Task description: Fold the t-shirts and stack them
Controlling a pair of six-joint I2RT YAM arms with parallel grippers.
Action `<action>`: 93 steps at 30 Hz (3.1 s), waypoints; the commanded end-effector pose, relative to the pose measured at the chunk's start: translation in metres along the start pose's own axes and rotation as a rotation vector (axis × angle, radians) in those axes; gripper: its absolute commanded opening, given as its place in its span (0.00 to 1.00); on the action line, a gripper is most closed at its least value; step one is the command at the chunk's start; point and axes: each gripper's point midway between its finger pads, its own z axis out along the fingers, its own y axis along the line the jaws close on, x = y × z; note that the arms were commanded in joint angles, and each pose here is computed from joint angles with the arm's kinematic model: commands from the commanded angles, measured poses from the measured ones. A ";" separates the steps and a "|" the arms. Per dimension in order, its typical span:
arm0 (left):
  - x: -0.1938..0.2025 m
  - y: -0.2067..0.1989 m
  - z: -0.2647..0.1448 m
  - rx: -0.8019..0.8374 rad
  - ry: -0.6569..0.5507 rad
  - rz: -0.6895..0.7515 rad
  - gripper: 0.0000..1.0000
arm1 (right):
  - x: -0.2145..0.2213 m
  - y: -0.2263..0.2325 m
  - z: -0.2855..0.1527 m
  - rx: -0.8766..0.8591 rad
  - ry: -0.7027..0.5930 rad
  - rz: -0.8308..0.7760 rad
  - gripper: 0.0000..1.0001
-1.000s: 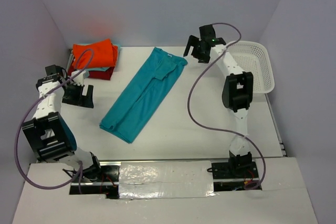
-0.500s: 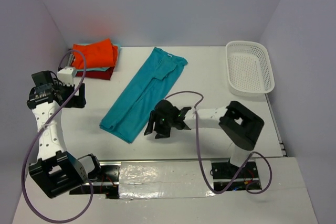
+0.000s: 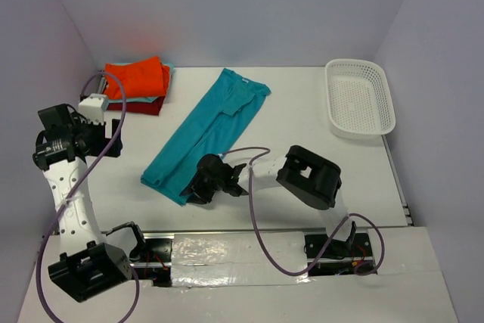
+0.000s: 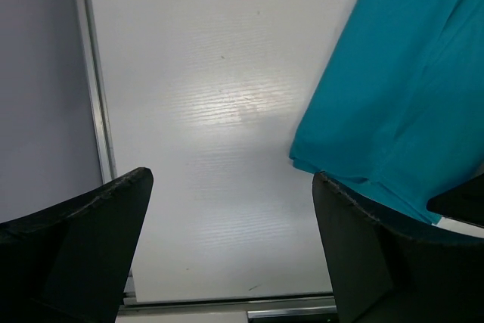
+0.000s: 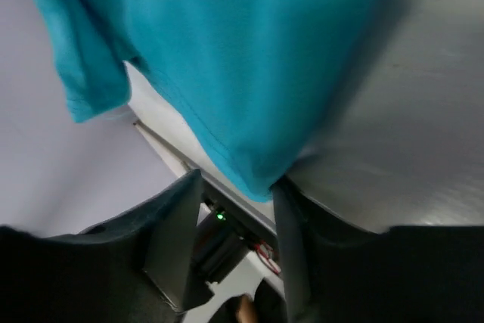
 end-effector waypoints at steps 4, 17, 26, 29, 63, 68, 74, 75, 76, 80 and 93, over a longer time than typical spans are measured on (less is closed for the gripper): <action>-0.031 0.000 -0.015 -0.018 -0.127 -0.033 0.99 | -0.016 -0.071 0.019 0.197 -0.077 0.157 0.02; -0.121 -0.130 0.020 0.344 -0.430 0.335 0.60 | -0.020 -0.159 -0.097 0.152 -0.008 -0.082 0.00; 0.003 -0.239 0.013 0.820 -0.418 1.459 0.76 | -0.030 -0.219 -0.155 0.225 0.115 -0.335 0.00; 0.059 -0.231 0.007 0.847 -0.480 1.723 0.77 | -0.034 -0.224 -0.161 0.263 0.137 -0.399 0.03; 0.219 -0.293 0.028 1.336 -0.682 1.961 0.00 | -0.034 -0.215 -0.155 0.269 0.263 -0.345 0.12; 0.213 -0.291 0.032 1.299 -0.615 1.921 0.00 | -0.035 -0.230 -0.167 0.319 0.245 -0.341 0.00; 0.175 -0.301 0.015 1.255 -0.590 1.754 0.00 | -0.037 -0.218 -0.185 0.291 0.232 -0.424 0.00; 0.156 -0.306 0.006 1.247 -0.570 1.658 0.00 | -0.040 -0.199 -0.191 0.268 0.212 -0.457 0.00; 0.145 -0.309 0.001 1.244 -0.564 1.607 0.00 | -0.043 -0.189 -0.196 0.253 0.197 -0.479 0.00; 0.084 -0.314 -0.006 1.160 -0.514 1.400 0.00 | -0.071 -0.127 -0.216 0.167 0.103 -0.511 0.00; -0.060 -0.269 0.114 0.851 -0.304 0.960 0.00 | -0.252 -0.012 -0.207 0.169 -0.090 -0.549 0.00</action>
